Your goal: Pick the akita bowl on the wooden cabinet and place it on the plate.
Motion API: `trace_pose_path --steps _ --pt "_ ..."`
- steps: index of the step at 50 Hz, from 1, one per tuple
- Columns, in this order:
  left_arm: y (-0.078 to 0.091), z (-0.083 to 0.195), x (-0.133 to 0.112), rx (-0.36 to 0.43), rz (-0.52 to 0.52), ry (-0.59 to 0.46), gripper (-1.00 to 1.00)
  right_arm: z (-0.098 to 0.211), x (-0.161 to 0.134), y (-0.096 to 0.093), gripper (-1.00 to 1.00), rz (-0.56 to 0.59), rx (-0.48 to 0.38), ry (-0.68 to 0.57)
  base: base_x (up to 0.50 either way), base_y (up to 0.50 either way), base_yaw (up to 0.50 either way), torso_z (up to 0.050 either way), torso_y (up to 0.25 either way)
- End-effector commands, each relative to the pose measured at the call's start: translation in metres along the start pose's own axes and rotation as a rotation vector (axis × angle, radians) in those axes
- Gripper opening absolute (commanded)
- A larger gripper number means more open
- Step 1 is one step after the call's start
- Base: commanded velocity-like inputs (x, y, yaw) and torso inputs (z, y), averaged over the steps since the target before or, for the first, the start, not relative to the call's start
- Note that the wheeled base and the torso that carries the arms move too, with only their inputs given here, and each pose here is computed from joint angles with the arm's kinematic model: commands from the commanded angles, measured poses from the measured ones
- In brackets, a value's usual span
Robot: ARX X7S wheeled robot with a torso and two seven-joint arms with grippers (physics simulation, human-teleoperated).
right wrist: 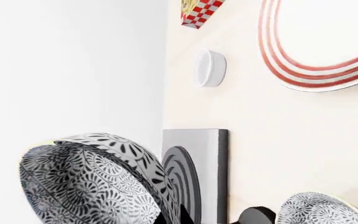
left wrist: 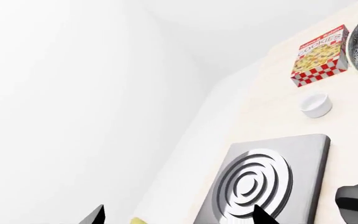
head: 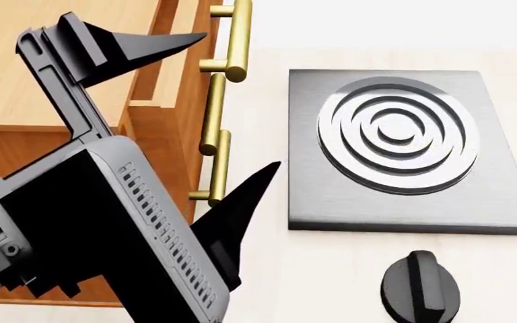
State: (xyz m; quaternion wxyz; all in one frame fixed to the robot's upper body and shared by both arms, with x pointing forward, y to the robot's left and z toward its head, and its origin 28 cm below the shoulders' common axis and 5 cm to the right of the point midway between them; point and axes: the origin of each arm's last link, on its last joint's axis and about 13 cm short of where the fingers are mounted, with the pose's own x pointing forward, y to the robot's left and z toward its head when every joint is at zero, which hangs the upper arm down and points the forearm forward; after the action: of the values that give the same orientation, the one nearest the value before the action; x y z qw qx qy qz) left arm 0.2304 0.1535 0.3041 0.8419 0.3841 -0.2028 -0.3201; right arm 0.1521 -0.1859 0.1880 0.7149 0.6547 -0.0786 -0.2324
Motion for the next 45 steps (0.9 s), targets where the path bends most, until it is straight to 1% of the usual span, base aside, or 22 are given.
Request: trace_pose_path --steps 1,14,22,28,30,32,38,40,45 --pt "-0.001 -0.002 0.000 -0.005 0.001 0.002 1.00 0.003 0.001 -0.006 -1.00 -0.096 0.045 -0.022 0.00 0.00 0.00 0.000 0.000" --pt "-0.001 -0.003 0.000 -0.007 0.003 0.006 1.00 0.013 0.000 -0.005 -1.00 -0.085 0.059 -0.075 0.00 0.00 0.00 0.000 0.000" --pt "-0.002 -0.003 0.001 -0.004 0.002 0.006 1.00 0.021 0.000 -0.008 -1.00 -0.089 0.077 -0.104 0.00 0.00 0.00 0.000 0.001" --pt "-0.002 -0.004 0.001 -0.006 0.001 0.007 1.00 0.024 0.001 -0.016 -1.00 -0.108 0.094 -0.115 0.00 0.00 0.00 0.000 0.000" --pt "-0.003 -0.005 0.001 -0.008 0.000 0.009 1.00 0.024 0.002 -0.015 -1.00 -0.104 0.087 -0.117 0.00 0.00 0.00 0.000 0.000" --pt "-0.004 -0.006 0.002 -0.008 -0.002 0.012 1.00 0.023 0.004 -0.013 -1.00 -0.125 0.062 -0.143 0.00 0.00 0.00 0.000 0.000" --pt "-0.004 -0.007 0.002 -0.014 -0.002 0.013 1.00 0.022 0.008 -0.007 -1.00 -0.105 0.066 -0.168 0.00 0.00 0.00 0.000 0.000" --pt "-0.004 -0.008 0.002 -0.016 -0.002 0.013 1.00 0.021 0.010 -0.004 -1.00 -0.104 0.043 -0.172 0.00 0.00 0.00 0.000 0.000" --pt "-0.004 -0.009 0.002 -0.015 -0.002 0.016 1.00 0.020 0.015 0.003 -1.00 -0.111 0.034 -0.176 0.00 0.00 0.00 0.000 0.000"
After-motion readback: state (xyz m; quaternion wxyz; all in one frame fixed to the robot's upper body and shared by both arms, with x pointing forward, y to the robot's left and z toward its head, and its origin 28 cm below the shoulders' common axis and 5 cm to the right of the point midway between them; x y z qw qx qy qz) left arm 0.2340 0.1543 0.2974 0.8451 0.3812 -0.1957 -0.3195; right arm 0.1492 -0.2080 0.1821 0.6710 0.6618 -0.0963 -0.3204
